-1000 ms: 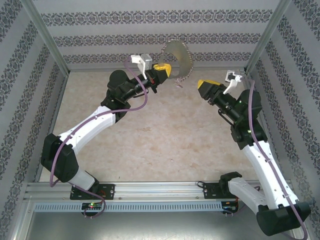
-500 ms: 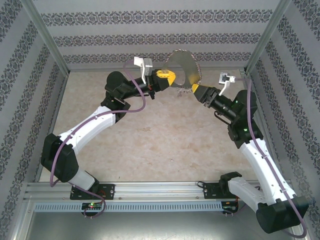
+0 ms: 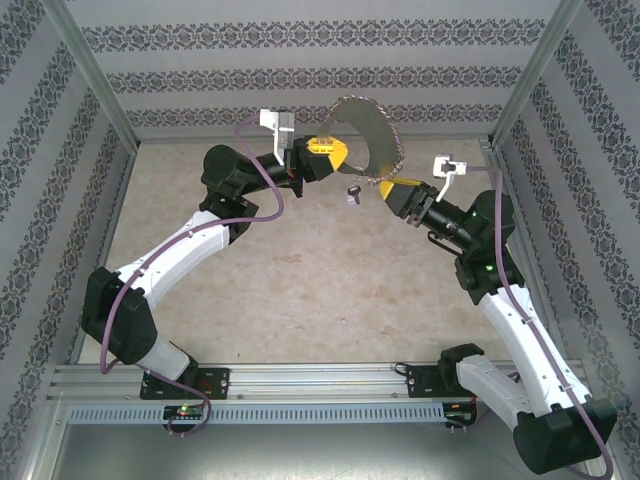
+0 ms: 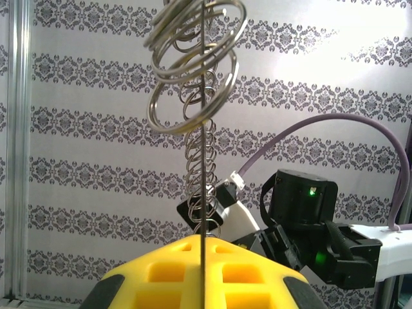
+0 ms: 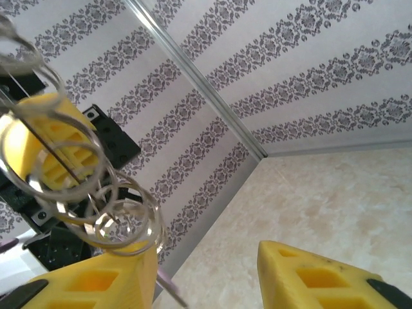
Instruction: Put the keys on the keyring
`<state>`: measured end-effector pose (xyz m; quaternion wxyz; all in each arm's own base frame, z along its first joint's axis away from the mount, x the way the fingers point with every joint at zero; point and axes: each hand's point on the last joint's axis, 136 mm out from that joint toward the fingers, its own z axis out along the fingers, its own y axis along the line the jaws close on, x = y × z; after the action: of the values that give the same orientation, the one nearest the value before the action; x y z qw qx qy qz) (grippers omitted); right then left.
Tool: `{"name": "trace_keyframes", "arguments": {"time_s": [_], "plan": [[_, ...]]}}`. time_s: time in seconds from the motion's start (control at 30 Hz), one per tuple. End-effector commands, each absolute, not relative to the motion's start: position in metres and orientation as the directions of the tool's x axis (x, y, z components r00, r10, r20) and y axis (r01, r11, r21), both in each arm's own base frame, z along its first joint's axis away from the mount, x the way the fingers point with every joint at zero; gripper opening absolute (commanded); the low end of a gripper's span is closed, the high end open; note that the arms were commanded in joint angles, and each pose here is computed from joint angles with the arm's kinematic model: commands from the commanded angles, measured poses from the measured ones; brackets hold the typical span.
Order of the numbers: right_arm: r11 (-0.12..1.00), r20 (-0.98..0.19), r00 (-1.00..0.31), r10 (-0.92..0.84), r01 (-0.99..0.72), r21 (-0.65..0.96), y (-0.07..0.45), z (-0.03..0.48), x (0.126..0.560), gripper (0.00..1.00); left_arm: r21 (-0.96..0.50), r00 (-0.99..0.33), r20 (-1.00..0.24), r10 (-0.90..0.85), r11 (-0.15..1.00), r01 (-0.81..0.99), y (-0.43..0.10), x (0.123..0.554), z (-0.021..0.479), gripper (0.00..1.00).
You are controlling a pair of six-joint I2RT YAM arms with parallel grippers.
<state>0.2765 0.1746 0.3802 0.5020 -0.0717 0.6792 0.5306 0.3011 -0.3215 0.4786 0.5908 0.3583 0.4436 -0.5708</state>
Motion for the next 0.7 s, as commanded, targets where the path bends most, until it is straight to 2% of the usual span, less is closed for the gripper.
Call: {"name": "trace_keyframes", "arguments": {"time_s": [0.0,0.13,0.37,0.53,0.67], "plan": [[0.353,-0.789,-0.458,0.410,-0.718,0.600,0.188,0.396,0.252,0.41,0.028,0.072,-0.912,-0.405,0.114,0.993,-0.311,0.289,0.511,0.00],[0.329,-0.813,-0.442,0.380,-0.757,0.565,0.197,0.405,0.233,0.30,0.010,0.065,-0.918,-0.392,0.141,0.990,-0.313,0.299,0.505,0.00],[0.318,-0.811,-0.419,0.407,-0.768,0.556,0.200,0.420,0.225,0.28,-0.014,0.059,-0.933,-0.355,0.199,0.980,-0.317,0.316,0.492,0.00],[0.362,-0.796,-0.386,0.467,-0.738,0.570,0.197,0.433,0.244,0.26,-0.016,0.055,-0.947,-0.318,0.217,0.976,-0.320,0.321,0.485,0.00],[0.355,-0.762,-0.405,0.506,-0.707,0.612,0.198,0.438,0.262,0.24,-0.023,0.053,-0.952,-0.302,0.244,0.970,-0.320,0.328,0.479,0.00]]}}
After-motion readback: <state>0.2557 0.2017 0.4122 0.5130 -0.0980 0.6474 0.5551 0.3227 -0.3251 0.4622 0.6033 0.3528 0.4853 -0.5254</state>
